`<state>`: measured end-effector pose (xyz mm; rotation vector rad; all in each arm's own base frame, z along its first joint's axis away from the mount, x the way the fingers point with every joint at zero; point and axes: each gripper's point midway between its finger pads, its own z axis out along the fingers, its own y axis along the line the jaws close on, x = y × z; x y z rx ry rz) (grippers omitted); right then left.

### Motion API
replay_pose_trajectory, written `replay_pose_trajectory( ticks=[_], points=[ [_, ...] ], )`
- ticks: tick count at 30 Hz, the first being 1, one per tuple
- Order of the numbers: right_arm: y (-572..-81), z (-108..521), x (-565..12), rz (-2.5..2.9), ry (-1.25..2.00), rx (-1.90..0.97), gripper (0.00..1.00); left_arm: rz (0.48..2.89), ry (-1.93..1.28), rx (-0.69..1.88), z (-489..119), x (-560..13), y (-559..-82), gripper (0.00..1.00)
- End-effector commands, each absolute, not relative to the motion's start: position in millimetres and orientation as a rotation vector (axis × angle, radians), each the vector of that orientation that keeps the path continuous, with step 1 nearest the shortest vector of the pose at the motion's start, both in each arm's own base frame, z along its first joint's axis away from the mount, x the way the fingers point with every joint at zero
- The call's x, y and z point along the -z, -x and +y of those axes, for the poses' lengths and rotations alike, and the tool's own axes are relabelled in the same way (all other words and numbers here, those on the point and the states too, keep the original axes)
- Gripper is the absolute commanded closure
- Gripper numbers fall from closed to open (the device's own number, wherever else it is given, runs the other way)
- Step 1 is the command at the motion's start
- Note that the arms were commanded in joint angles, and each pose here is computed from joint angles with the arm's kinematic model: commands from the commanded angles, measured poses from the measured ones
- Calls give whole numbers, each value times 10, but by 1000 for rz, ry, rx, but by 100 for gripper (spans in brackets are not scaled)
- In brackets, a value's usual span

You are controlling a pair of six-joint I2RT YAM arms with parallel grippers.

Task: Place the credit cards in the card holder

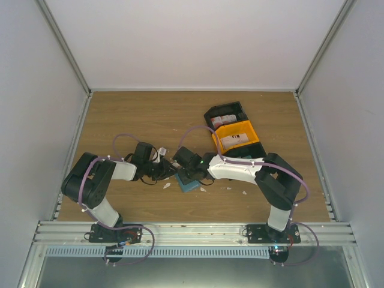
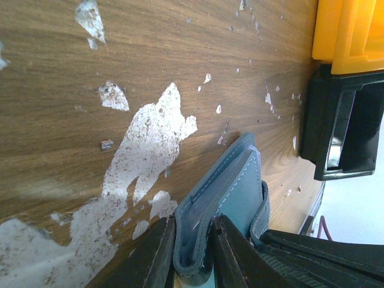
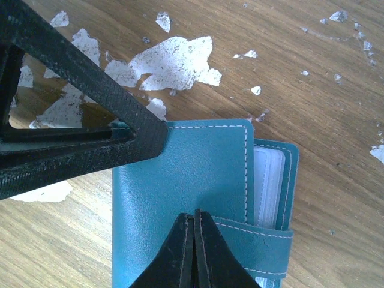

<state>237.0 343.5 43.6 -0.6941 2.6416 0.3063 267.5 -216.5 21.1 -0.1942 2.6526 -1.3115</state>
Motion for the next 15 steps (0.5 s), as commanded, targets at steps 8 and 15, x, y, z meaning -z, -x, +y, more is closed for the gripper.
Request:
replay_pose_trajectory(
  ticks=[8,15],
  points=[
    [-2119,3528,-271,2682,808,-397,99,2713,224,1229,-2104,-22,-2615,79],
    [-2035,3440,-104,2719,809,-368,99,2717,230,1224,-2098,-10,-2612,79]
  ],
)
